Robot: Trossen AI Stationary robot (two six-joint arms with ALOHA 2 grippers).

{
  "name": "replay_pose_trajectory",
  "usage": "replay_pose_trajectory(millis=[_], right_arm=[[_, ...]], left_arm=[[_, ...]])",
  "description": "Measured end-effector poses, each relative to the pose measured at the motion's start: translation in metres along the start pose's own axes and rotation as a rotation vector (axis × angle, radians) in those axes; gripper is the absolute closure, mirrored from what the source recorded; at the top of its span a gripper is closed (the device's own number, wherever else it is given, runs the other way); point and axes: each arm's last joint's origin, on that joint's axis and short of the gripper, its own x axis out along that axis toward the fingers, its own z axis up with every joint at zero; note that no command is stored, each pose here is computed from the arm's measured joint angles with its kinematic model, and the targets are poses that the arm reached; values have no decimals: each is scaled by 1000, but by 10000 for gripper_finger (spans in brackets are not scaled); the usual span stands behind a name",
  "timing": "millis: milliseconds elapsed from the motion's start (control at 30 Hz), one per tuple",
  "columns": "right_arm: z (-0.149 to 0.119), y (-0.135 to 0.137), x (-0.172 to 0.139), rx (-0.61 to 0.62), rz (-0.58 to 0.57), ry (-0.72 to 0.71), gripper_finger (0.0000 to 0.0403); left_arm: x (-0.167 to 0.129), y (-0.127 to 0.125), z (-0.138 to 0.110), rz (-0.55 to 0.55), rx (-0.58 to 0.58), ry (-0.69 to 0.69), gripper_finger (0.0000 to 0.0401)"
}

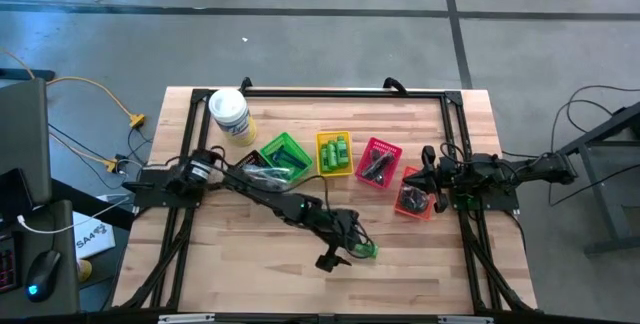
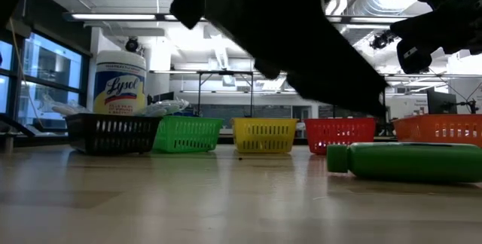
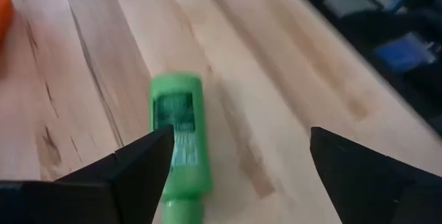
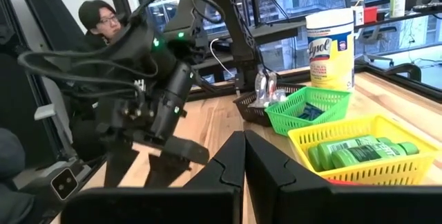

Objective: Pick & Place Travel size toiletries
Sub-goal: Put the green bottle shampoo into the yellow bin

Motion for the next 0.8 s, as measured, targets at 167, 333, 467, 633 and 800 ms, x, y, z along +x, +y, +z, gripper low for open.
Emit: replay_pose_trajectory(millis=[167, 333, 467, 633, 800], right_arm=[[0, 0, 0, 0, -3, 0, 400], [0, 0, 0, 0, -3, 0, 400], [0, 0, 0, 0, -3, 1, 400], [0, 0, 0, 0, -3, 1, 400], [0, 0, 0, 0, -3, 1, 400]], left_arm=[[15, 4, 0, 24, 7, 6, 57], [27, 7, -7, 52, 4, 29, 52], [29, 9, -10, 105, 3, 43, 52], [32, 12, -13, 128, 4, 41, 52], [36, 22, -18, 129, -10, 35, 52]])
